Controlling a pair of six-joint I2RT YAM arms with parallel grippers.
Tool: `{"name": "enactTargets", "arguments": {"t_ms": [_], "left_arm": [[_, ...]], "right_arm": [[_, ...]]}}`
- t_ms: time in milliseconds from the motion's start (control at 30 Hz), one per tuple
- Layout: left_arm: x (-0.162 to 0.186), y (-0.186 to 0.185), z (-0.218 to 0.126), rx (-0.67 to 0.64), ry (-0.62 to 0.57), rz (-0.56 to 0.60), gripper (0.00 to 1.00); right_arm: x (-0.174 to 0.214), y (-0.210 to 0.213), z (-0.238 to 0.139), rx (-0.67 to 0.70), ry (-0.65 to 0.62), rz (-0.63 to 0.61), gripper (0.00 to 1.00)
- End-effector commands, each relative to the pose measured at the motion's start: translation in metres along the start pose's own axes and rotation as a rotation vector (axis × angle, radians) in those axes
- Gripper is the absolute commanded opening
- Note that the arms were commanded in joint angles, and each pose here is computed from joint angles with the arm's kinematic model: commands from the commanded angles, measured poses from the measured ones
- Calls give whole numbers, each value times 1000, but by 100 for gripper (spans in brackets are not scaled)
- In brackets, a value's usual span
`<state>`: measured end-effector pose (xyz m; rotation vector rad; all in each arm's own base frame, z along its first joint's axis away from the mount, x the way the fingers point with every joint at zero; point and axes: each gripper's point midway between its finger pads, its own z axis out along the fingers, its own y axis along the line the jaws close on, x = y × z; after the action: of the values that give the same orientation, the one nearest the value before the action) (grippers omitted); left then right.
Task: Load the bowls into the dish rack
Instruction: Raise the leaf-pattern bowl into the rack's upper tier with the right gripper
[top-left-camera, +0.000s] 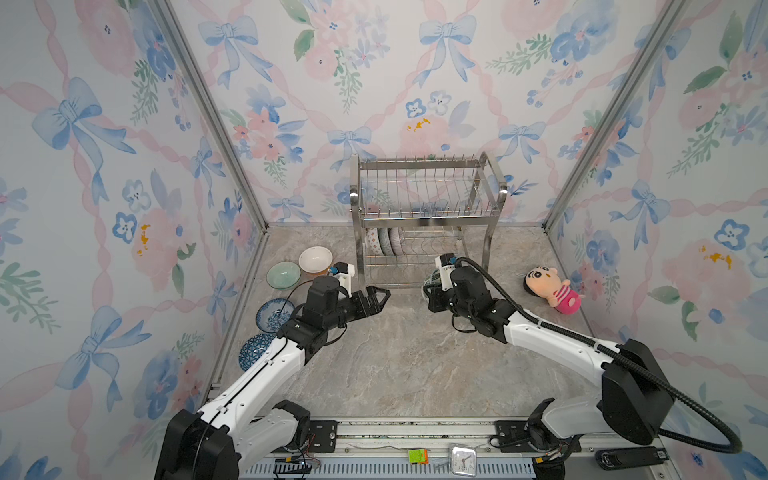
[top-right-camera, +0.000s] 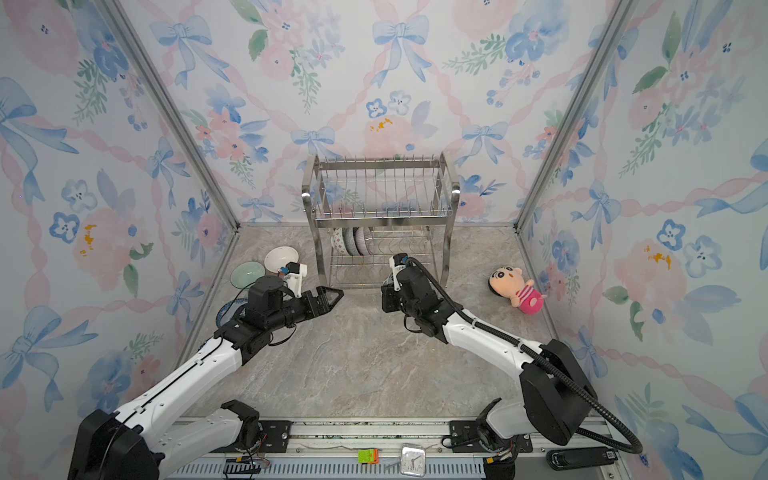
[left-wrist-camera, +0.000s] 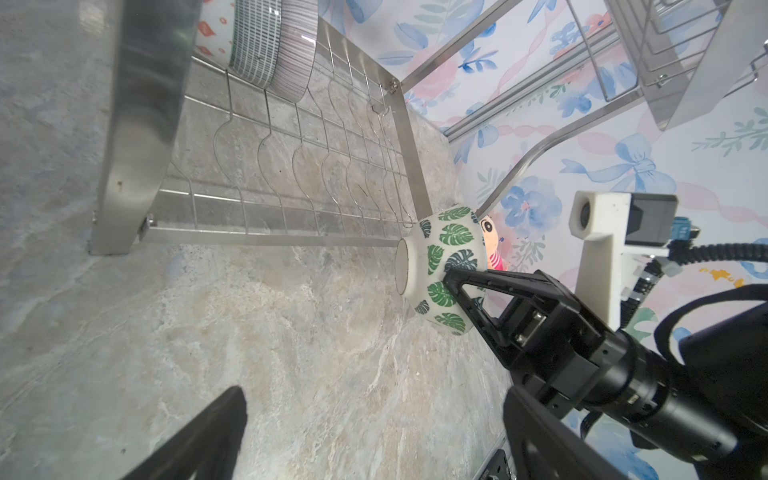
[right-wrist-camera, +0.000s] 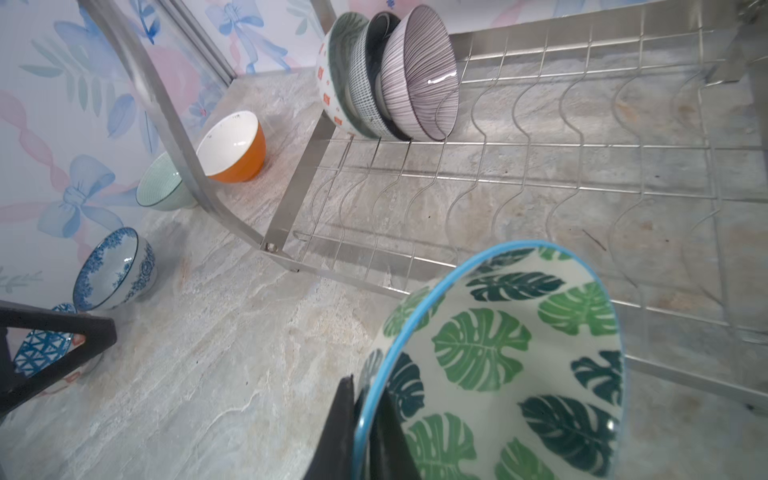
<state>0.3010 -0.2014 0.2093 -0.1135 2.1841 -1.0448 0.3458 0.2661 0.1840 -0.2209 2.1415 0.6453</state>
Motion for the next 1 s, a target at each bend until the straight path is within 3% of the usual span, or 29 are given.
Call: {"name": "enactTargets", "arguments": {"t_ms": [0, 267, 667, 967], "left_arm": [[-17, -7, 4, -39, -36, 49, 98], [-25, -22, 33, -85, -51, 44, 98], [-32, -32, 67, -65, -116, 6, 98], [-36, -27, 83, -84, -138, 63, 98]], "right_arm": [[-54, 19, -10, -143, -192, 34, 0], [-92, 8, 11, -231, -306, 110, 0], [-117, -1, 72, -252, -359, 180, 0], [-133, -11, 100, -287, -413, 242, 0]]}}
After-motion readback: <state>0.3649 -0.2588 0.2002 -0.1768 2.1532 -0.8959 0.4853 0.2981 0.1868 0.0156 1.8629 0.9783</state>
